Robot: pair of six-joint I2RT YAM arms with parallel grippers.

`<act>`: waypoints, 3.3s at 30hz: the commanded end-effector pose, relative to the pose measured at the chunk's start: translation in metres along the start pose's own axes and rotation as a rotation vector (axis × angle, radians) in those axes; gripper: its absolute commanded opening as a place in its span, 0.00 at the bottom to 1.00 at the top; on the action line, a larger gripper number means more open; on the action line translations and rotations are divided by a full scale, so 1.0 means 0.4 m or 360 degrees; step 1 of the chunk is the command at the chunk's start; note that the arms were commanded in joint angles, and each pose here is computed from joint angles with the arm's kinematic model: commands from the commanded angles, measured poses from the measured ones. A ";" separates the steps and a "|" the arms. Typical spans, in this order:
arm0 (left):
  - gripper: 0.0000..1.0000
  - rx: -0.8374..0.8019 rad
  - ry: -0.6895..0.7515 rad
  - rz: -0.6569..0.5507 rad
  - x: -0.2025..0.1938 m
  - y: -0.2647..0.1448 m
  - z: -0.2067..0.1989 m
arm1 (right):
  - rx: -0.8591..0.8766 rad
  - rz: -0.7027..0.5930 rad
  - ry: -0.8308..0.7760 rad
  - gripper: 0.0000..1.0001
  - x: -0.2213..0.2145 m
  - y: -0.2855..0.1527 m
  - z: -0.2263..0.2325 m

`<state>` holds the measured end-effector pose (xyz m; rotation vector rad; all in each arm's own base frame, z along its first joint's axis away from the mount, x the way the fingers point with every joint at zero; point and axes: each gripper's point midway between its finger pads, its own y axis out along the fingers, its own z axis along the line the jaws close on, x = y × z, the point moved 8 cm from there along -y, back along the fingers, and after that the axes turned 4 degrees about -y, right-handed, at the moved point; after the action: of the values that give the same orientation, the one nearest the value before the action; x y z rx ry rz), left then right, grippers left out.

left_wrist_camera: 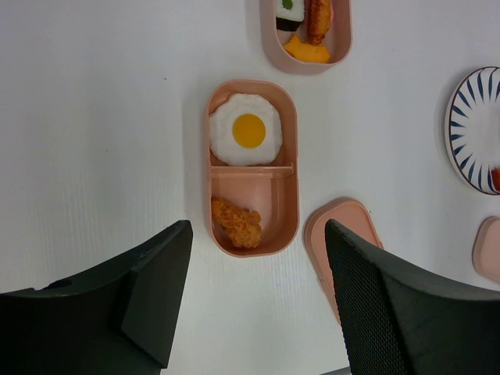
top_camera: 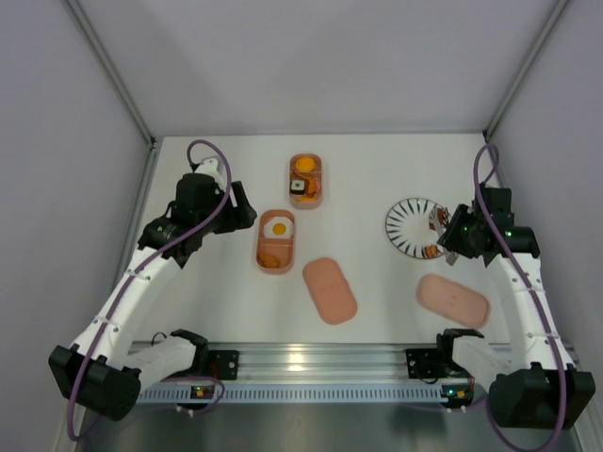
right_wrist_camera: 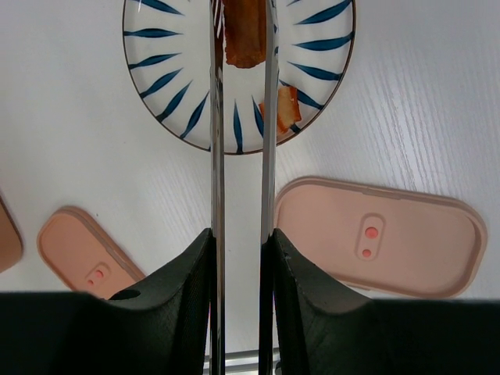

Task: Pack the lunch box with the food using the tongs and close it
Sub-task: Pick up the fake food from the plate, then place the fake food in the packing box.

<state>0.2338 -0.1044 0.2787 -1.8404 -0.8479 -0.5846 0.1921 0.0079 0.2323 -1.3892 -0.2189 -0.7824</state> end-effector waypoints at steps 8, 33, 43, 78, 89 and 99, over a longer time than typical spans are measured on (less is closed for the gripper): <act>0.74 -0.0026 0.0002 -0.0078 0.021 0.001 -0.006 | 0.0148 -0.0124 -0.0022 0.11 0.046 -0.034 0.023; 0.74 -0.0008 0.0000 -0.0066 0.020 0.008 -0.004 | 0.0538 -0.0070 -0.0225 0.06 0.040 -0.074 0.187; 0.74 -0.0002 -0.0003 -0.0066 0.020 0.010 -0.003 | 0.0777 -0.0014 -0.0424 0.06 -0.007 -0.113 0.382; 0.74 0.0055 0.0026 -0.0078 0.021 -0.006 0.008 | 0.0968 0.0178 -0.0843 0.05 -0.171 -0.049 0.778; 0.74 0.0062 0.0041 -0.0082 0.024 -0.011 0.009 | 0.0949 0.0230 -0.0904 0.04 -0.229 -0.082 0.727; 0.74 0.0057 0.0029 -0.0085 0.024 -0.015 0.009 | 0.0862 0.0283 -0.0923 0.05 -0.300 -0.086 0.658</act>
<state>0.2366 -0.0997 0.2738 -1.7826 -0.8488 -0.5725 0.1676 0.2957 0.2266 -1.1215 -0.6621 -0.0511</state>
